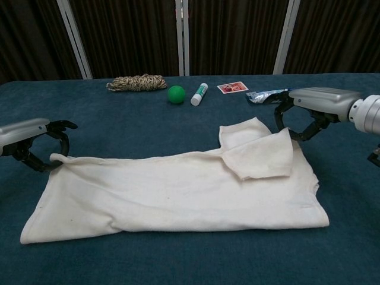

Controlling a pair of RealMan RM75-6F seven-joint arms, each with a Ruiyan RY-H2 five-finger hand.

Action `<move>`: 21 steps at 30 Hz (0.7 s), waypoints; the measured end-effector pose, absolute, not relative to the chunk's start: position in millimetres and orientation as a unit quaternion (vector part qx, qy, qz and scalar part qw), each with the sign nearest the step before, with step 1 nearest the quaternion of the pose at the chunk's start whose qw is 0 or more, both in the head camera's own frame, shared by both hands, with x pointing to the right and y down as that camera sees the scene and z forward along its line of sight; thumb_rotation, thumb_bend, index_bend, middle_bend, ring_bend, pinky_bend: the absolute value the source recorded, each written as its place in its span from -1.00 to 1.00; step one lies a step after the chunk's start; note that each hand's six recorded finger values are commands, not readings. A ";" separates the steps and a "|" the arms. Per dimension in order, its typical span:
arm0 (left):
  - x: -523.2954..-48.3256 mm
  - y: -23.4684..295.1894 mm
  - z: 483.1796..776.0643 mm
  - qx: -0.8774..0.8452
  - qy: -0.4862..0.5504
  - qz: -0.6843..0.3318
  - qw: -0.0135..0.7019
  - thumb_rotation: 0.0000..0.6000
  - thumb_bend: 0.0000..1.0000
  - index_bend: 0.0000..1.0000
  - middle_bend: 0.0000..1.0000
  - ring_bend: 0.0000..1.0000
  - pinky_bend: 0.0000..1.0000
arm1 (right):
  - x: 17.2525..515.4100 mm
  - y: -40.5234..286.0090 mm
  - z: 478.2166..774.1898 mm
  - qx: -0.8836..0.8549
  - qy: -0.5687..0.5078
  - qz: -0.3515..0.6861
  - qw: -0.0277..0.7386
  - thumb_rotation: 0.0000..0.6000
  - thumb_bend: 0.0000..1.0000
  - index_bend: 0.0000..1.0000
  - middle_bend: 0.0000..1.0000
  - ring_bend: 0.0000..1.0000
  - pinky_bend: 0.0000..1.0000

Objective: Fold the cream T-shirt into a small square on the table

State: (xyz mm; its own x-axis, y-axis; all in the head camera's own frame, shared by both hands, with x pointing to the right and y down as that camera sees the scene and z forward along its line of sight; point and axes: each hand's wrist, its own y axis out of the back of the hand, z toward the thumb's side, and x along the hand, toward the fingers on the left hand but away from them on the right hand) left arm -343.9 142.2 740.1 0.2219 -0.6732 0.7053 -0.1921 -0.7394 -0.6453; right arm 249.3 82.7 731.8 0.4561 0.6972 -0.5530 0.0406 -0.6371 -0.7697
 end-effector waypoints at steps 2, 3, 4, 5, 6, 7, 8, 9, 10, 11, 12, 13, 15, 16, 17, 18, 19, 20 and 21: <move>-343.4 142.1 741.2 -0.751 0.287 -0.553 0.217 1.00 0.08 0.67 -1.00 -1.00 -1.00 | 248.9 83.1 732.8 -0.777 -0.237 0.464 0.353 1.00 -0.10 0.50 -0.84 -1.00 -1.00; -343.2 142.1 741.5 -0.751 0.287 -0.553 0.217 1.00 0.08 0.66 -1.00 -1.00 -1.00 | 248.8 83.3 733.2 -0.777 -0.237 0.465 0.352 1.00 -0.10 0.50 -0.84 -1.00 -1.00; -342.9 142.0 741.7 -0.751 0.288 -0.553 0.216 1.00 0.08 0.66 -1.00 -1.00 -1.00 | 248.7 83.3 733.7 -0.777 -0.237 0.465 0.352 1.00 -0.10 0.50 -0.84 -1.00 -1.00; -342.4 141.7 741.8 -0.752 0.291 -0.552 0.214 1.00 0.08 0.66 -1.00 -1.00 -1.00 | 248.7 83.3 734.2 -0.777 -0.236 0.465 0.352 1.00 -0.10 0.50 -0.84 -1.00 -1.00; -342.0 141.4 741.9 -0.752 0.293 -0.550 0.212 1.00 0.08 0.66 -1.00 -1.00 -1.00 | 248.6 83.3 734.8 -0.777 -0.236 0.466 0.352 1.00 -0.10 0.50 -0.84 -1.00 -1.00; -342.0 141.0 742.2 -0.753 0.295 -0.550 0.212 1.00 0.08 0.66 -1.00 -1.00 -1.00 | 248.5 83.1 735.5 -0.776 -0.236 0.466 0.352 1.00 -0.10 0.50 -0.84 -1.00 -1.00; -342.6 140.6 742.8 -0.752 0.294 -0.550 0.213 1.00 0.08 0.65 -1.00 -1.00 -1.00 | 248.4 82.8 736.0 -0.776 -0.236 0.467 0.352 1.00 -0.10 0.50 -0.84 -1.00 -1.00; -343.0 140.3 743.4 -0.751 0.294 -0.551 0.215 1.00 0.08 0.64 -1.00 -1.00 -1.00 | 248.4 82.5 736.4 -0.776 -0.236 0.467 0.352 1.00 -0.10 0.50 -0.84 -1.00 -1.00; -342.9 140.3 744.0 -0.751 0.293 -0.551 0.215 1.00 0.08 0.63 -1.00 -1.00 -1.00 | 248.4 82.1 736.9 -0.775 -0.236 0.468 0.352 1.00 -0.10 0.50 -0.84 -1.00 -1.00; -342.5 140.0 744.7 -0.751 0.293 -0.551 0.215 1.00 0.08 0.62 -1.00 -1.00 -1.00 | 248.3 81.8 737.3 -0.775 -0.236 0.468 0.353 1.00 -0.10 0.50 -0.84 -1.00 -1.00; -342.4 139.6 744.9 -0.751 0.293 -0.552 0.215 1.00 0.08 0.61 -1.00 -1.00 -1.00 | 248.3 81.5 737.6 -0.775 -0.236 0.468 0.353 1.00 -0.10 0.50 -0.84 -1.00 -1.00; -342.4 139.2 745.2 -0.750 0.293 -0.552 0.216 1.00 0.08 0.60 -1.00 -1.00 -1.00 | 248.3 81.0 738.0 -0.775 -0.236 0.469 0.353 1.00 -0.10 0.50 -0.84 -1.00 -1.00; -342.2 138.3 746.4 -0.749 0.293 -0.553 0.218 1.00 0.08 0.58 -1.00 -1.00 -1.00 | 248.2 80.4 738.5 -0.774 -0.236 0.469 0.353 1.00 -0.10 0.50 -0.84 -1.00 -1.00; -342.1 138.0 747.1 -0.749 0.293 -0.554 0.217 1.00 0.08 0.57 -1.00 -1.00 -1.00 | 248.0 80.1 738.9 -0.774 -0.236 0.469 0.353 1.00 -0.10 0.50 -0.84 -1.00 -1.00; -342.1 137.7 748.3 -0.748 0.292 -0.555 0.217 1.00 0.08 0.56 -1.00 -1.00 -1.00 | 248.0 79.8 739.1 -0.774 -0.236 0.469 0.353 1.00 -0.10 0.50 -0.84 -1.00 -1.00; -342.0 137.5 749.1 -0.747 0.292 -0.556 0.217 1.00 0.08 0.53 -1.00 -1.00 -1.00 | 247.9 79.5 739.3 -0.774 -0.236 0.470 0.353 1.00 -0.10 0.50 -0.84 -1.00 -1.00; -342.0 137.3 749.8 -0.747 0.292 -0.557 0.217 1.00 0.08 0.51 -1.00 -1.00 -1.00 | 247.7 79.2 739.5 -0.774 -0.236 0.469 0.353 1.00 -0.10 0.50 -0.84 -1.00 -1.00; -342.2 137.2 750.9 -0.746 0.292 -0.558 0.216 1.00 0.08 0.46 -1.00 -1.00 -1.00 | 247.6 79.0 739.6 -0.774 -0.237 0.469 0.352 1.00 -0.10 0.50 -0.84 -1.00 -1.00; -342.5 137.0 751.7 -0.746 0.292 -0.559 0.215 1.00 0.08 0.35 -1.00 -1.00 -1.00 | 247.4 78.7 739.8 -0.774 -0.237 0.469 0.352 1.00 -0.10 0.50 -0.84 -1.00 -1.00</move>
